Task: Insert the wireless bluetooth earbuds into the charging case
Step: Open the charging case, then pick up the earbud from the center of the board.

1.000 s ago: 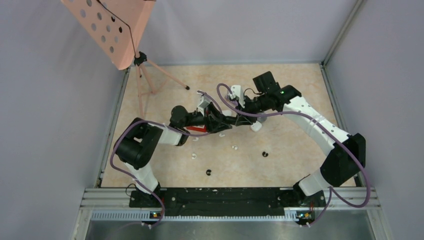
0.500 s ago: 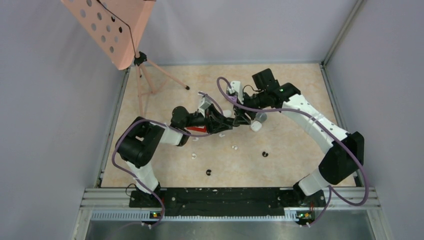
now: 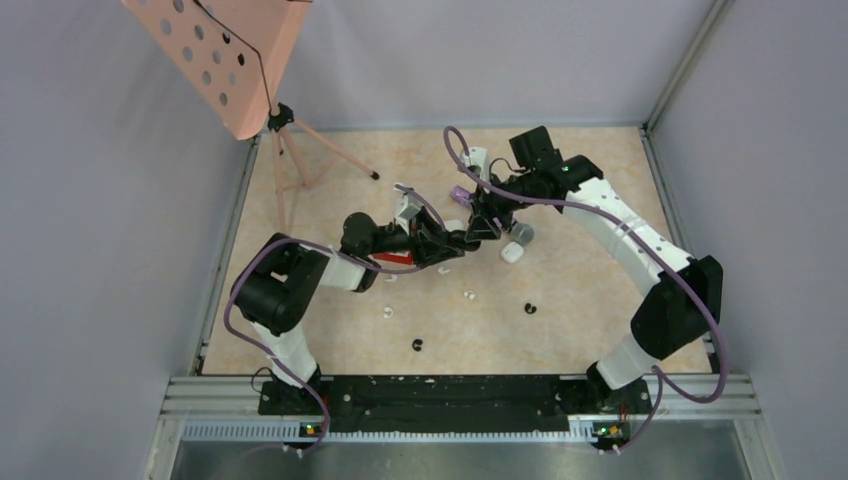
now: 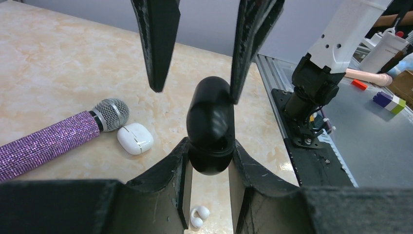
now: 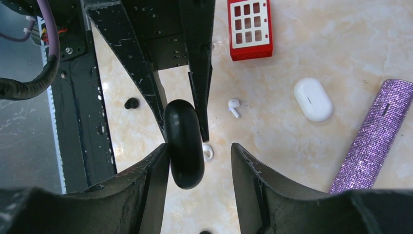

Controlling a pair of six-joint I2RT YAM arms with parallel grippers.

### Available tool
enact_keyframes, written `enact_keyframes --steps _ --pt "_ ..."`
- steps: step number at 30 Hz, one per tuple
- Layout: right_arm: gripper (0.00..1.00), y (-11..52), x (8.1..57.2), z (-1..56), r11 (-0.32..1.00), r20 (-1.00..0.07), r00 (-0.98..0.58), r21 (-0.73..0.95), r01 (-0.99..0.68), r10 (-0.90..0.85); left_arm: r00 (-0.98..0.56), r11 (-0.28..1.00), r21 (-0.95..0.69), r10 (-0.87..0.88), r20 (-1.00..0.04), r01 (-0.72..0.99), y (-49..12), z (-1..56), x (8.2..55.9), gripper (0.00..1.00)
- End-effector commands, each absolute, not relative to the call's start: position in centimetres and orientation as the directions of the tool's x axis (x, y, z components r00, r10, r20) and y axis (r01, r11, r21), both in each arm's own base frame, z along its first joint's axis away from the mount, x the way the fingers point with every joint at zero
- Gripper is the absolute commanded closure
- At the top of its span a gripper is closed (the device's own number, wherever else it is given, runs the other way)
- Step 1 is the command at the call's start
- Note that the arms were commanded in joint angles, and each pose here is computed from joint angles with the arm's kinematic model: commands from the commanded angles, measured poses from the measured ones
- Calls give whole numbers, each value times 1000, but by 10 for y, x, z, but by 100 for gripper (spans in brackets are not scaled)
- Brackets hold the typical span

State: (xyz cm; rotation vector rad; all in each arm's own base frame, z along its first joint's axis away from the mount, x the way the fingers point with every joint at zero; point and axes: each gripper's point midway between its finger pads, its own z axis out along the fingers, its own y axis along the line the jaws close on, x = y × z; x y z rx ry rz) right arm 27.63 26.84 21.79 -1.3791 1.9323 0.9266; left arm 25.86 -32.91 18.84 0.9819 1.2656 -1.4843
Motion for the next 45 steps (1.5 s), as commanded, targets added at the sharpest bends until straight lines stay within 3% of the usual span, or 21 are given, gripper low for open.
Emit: enact_keyframes --steps 1,10,19,28,33,40,45 --pt "52 270 306 248 252 -840 -232 118 -960 -490 -166 -104 -150 -166 -972 983 -331 202 244 100" --pt "53 269 305 255 252 -848 -219 105 -962 -483 -184 -85 -172 -171 -968 981 -331 202 248 100" --pt "51 240 296 308 283 -898 -134 12 -959 -418 -228 -35 -226 -174 -958 974 -332 192 261 100" --pt "54 178 259 204 297 -751 -172 -34 -954 -637 -260 17 -267 -180 -949 963 -318 191 269 100" --pt "66 153 233 135 336 -655 -263 15 -942 -709 -282 79 -302 -198 -939 950 -306 191 283 100" --pt "82 138 200 90 326 -588 -260 -7 -945 -766 -283 137 -318 -223 -933 938 -292 196 301 100" --pt "85 131 192 68 339 -546 -278 -12 -941 -790 -283 149 -320 -225 -932 935 -289 197 302 100"
